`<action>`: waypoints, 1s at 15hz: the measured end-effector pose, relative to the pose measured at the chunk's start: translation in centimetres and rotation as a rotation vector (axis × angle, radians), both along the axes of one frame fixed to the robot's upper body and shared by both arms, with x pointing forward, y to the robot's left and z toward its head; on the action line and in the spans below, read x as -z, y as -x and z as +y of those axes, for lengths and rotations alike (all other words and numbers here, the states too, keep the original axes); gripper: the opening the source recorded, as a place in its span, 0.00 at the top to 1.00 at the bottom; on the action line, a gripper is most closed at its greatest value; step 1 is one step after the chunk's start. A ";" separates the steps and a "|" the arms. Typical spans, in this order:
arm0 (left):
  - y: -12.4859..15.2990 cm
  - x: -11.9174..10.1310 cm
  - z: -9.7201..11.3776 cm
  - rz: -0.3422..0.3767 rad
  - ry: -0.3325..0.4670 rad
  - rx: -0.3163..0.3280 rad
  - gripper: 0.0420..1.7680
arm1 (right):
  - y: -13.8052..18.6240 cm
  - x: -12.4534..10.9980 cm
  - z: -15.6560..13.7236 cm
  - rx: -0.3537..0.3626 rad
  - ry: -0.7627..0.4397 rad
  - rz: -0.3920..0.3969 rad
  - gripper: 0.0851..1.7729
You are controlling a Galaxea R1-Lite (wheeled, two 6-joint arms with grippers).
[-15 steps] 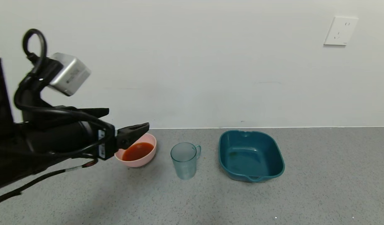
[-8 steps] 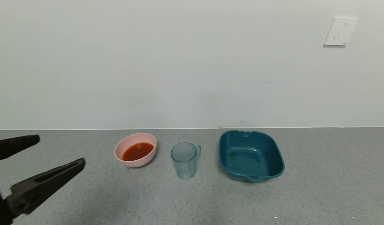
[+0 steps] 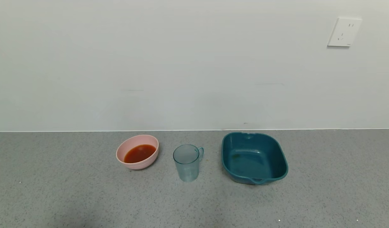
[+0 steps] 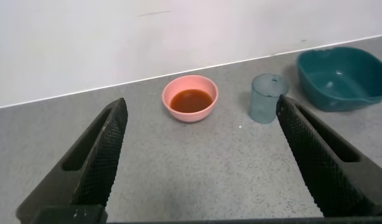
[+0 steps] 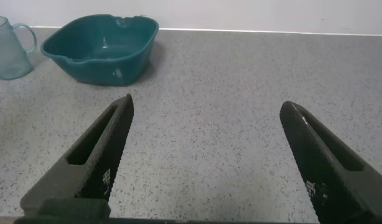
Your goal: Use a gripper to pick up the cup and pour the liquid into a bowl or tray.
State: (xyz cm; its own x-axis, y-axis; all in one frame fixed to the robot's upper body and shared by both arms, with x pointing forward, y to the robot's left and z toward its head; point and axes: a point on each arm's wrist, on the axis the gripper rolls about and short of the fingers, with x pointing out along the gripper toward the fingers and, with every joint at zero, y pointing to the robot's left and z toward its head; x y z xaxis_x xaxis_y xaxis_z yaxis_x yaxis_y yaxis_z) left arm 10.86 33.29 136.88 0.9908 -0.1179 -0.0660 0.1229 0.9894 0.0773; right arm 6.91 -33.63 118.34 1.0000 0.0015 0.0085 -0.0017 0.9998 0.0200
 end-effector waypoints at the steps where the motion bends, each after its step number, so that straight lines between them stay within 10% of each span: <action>1: 0.6 0.3 0.2 0.003 -0.001 -0.032 0.03 | 0.0 0.0 0.0 0.000 0.000 0.000 0.04; 15: 6.5 4.0 0.9 -0.094 0.082 -0.307 0.03 | 0.0 0.0 0.0 0.000 0.000 0.000 0.04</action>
State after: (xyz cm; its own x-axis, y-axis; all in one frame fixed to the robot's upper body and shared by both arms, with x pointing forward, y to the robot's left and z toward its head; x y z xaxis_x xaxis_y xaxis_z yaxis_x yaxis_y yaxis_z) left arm 4.32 34.21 132.86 0.9823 0.1857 0.0247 -0.1856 0.9826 -0.0076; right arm 6.91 -33.63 118.34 1.0000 0.0015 0.0085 -0.0017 0.9998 0.0200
